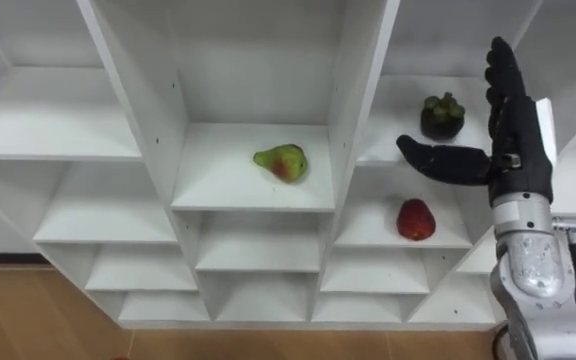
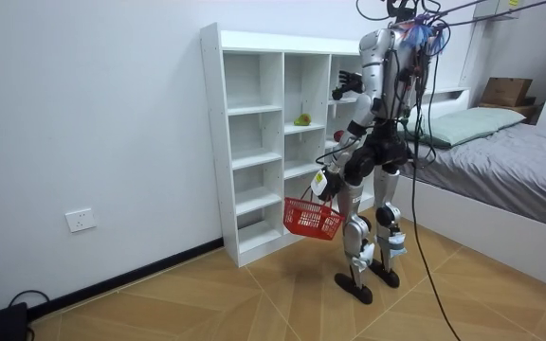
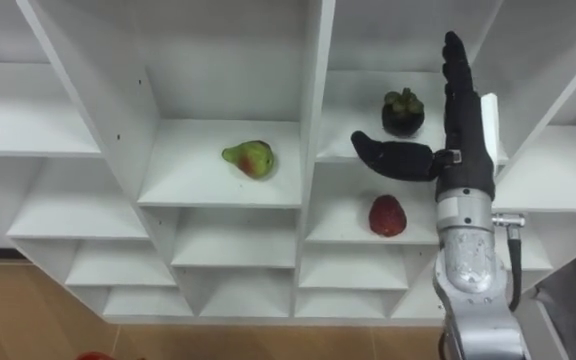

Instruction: Collect fruits from the closet

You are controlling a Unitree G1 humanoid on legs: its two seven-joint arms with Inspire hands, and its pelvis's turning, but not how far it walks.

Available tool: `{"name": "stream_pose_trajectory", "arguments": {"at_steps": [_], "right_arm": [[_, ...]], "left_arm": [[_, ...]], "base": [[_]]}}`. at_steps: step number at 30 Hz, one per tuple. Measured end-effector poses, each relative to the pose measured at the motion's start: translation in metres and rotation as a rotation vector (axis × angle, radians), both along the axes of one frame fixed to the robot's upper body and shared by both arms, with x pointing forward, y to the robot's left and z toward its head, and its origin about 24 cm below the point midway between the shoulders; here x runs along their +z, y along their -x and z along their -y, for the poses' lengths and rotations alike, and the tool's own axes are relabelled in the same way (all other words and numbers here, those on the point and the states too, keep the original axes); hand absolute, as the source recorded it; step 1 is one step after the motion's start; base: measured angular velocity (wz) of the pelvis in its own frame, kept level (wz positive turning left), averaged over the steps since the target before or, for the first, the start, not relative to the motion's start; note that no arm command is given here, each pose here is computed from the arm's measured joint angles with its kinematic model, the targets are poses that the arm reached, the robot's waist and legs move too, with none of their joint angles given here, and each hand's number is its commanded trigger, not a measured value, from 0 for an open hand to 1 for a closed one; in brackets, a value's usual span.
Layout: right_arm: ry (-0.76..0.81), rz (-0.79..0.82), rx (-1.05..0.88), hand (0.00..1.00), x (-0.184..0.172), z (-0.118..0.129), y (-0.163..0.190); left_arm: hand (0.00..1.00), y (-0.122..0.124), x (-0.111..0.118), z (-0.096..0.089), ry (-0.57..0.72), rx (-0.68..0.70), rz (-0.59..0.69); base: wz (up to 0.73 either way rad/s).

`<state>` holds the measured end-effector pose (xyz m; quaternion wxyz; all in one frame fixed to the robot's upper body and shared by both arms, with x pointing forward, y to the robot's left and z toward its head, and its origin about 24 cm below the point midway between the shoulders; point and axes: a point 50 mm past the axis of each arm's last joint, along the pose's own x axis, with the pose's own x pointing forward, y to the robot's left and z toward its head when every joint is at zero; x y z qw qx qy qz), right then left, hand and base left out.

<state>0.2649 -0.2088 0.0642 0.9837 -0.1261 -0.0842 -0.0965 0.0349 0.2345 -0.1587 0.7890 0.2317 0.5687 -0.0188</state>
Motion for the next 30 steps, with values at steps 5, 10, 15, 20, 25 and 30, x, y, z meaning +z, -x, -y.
{"name": "stream_pose_trajectory", "arguments": {"at_steps": [5, 10, 15, 20, 25, 30], "right_arm": [[0.005, -0.044, -0.011, 0.0, -0.006, 0.002, -0.007], [0.004, -0.084, -0.012, 0.0, -0.009, 0.006, -0.015], [0.008, -0.103, 0.005, 0.0, -0.009, 0.005, -0.017], [0.009, -0.119, 0.0, 0.0, -0.013, 0.007, -0.017], [0.015, -0.172, -0.022, 0.0, -0.023, 0.012, -0.02], [0.034, -0.172, -0.027, 0.0, -0.022, 0.017, -0.02]], "left_arm": [[1.0, 0.0, 0.0, 0.0, 0.004, 0.004, -0.017], [1.0, -0.004, 0.0, 0.0, -0.002, -0.021, -0.03], [1.0, -0.009, 0.001, 0.0, -0.002, -0.056, -0.035], [1.0, -0.01, 0.001, 0.0, -0.003, -0.06, -0.033], [1.0, -0.011, 0.002, 0.0, -0.002, -0.061, -0.03], [1.0, -0.009, 0.002, 0.0, -0.002, -0.06, -0.034]], "base": [[0.0], [0.04], [0.01], [0.0], [0.02], [0.03]]}}
